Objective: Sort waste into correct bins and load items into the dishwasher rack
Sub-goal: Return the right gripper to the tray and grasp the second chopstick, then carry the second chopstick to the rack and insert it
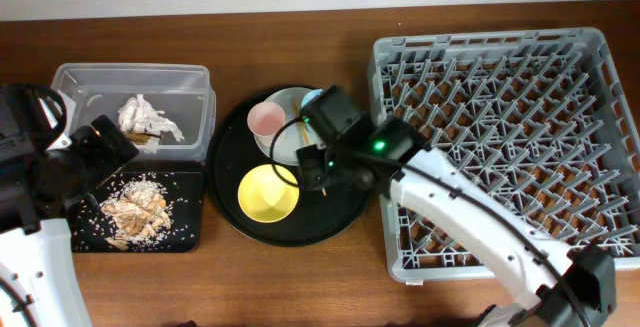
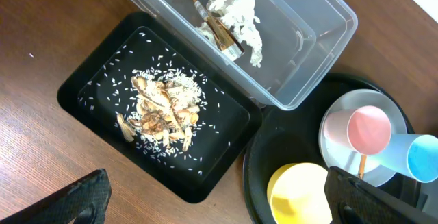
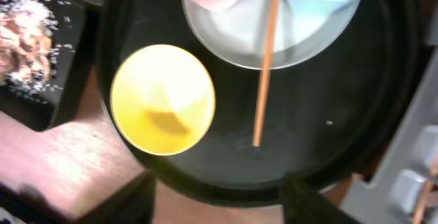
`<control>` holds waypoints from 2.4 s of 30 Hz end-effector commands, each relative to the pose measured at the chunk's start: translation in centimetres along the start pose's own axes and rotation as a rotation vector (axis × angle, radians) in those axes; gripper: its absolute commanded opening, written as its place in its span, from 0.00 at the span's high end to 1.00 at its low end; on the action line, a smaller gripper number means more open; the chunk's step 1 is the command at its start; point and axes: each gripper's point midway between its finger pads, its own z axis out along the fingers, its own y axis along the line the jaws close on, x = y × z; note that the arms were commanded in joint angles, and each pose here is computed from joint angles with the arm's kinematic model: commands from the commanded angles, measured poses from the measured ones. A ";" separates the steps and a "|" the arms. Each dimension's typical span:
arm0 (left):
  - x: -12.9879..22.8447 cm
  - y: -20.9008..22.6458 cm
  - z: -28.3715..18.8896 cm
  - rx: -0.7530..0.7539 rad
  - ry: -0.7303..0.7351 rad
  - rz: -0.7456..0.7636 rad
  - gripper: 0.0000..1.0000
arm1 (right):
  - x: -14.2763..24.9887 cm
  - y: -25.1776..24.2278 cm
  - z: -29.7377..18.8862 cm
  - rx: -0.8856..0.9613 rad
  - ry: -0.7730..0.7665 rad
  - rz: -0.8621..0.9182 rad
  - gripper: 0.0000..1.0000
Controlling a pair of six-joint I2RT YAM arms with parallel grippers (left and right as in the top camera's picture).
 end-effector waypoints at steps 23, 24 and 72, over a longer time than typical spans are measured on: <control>0.1 0.1 -0.1 -0.004 0.009 -0.011 0.01 | 1.8 -2.4 9.3 0.213 0.086 -0.010 0.66; 0.1 0.1 -0.1 -0.004 0.010 -0.011 0.01 | 2.0 -2.4 9.6 0.214 0.093 -0.010 0.66; 0.1 0.1 -0.1 -0.004 0.010 -0.011 0.01 | -0.6 -2.8 3.3 0.218 -0.104 0.014 0.96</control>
